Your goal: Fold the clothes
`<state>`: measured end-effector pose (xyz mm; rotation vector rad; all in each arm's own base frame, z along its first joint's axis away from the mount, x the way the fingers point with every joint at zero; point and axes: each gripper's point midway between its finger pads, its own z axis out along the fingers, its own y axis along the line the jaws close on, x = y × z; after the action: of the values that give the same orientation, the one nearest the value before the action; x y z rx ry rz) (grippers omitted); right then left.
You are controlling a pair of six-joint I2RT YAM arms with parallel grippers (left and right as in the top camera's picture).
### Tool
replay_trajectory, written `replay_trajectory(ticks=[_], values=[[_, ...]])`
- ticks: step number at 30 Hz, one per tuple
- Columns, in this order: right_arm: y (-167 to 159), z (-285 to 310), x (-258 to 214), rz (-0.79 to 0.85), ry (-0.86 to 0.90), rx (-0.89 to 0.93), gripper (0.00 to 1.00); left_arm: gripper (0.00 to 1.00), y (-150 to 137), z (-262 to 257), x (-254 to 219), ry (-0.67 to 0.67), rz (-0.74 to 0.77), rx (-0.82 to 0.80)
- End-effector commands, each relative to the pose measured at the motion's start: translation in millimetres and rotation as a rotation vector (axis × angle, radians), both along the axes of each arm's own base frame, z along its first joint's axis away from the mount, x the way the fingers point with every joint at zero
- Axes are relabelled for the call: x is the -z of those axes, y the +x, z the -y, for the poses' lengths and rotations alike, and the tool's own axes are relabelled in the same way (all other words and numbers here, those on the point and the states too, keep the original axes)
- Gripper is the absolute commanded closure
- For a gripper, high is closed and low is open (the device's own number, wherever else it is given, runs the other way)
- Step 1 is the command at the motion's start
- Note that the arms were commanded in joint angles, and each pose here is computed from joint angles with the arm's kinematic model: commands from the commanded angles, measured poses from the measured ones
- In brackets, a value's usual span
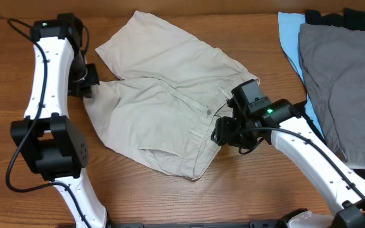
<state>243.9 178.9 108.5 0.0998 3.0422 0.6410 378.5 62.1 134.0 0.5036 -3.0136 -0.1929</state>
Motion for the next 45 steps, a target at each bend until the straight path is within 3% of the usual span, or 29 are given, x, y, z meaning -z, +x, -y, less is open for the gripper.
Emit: replay_trajectory(ticks=[1, 5, 8, 14, 22, 30, 33, 41, 45], values=[[-2, -7, -34, 0.060, 0.067, -0.008, 0.40, 0.96, -8, -16, -33, 0.043, 0.063, -0.009], [-17, -4, -52, 0.077, 0.082, -0.004, 0.39, 0.96, -22, -21, -77, 0.061, 0.173, -0.037], [-32, -15, -57, 0.079, 0.088, -0.055, 0.32, 0.96, -35, -24, -114, 0.084, 0.280, -0.061], [-61, -46, -26, 0.039, 0.025, -0.203, 0.25, 0.96, -55, -30, -153, 0.108, 0.402, -0.091], [-81, -62, 31, -0.090, -0.079, -0.300, 0.23, 0.96, -55, -31, -130, 0.100, 0.352, -0.094], [-105, -95, 67, -0.193, -0.029, -0.445, 0.23, 0.96, -46, -24, -86, 0.043, 0.310, -0.089], [-114, -106, 75, -0.216, 0.010, -0.506, 0.26, 0.96, -45, -21, -73, 0.035, 0.298, -0.083], [-113, -114, 78, -0.197, 0.032, -0.544, 0.53, 0.96, -46, -18, -56, 0.018, 0.276, -0.081], [-111, -115, 79, -0.184, 0.029, -0.543, 0.55, 0.96, -42, -15, -57, 0.005, 0.290, -0.077]])
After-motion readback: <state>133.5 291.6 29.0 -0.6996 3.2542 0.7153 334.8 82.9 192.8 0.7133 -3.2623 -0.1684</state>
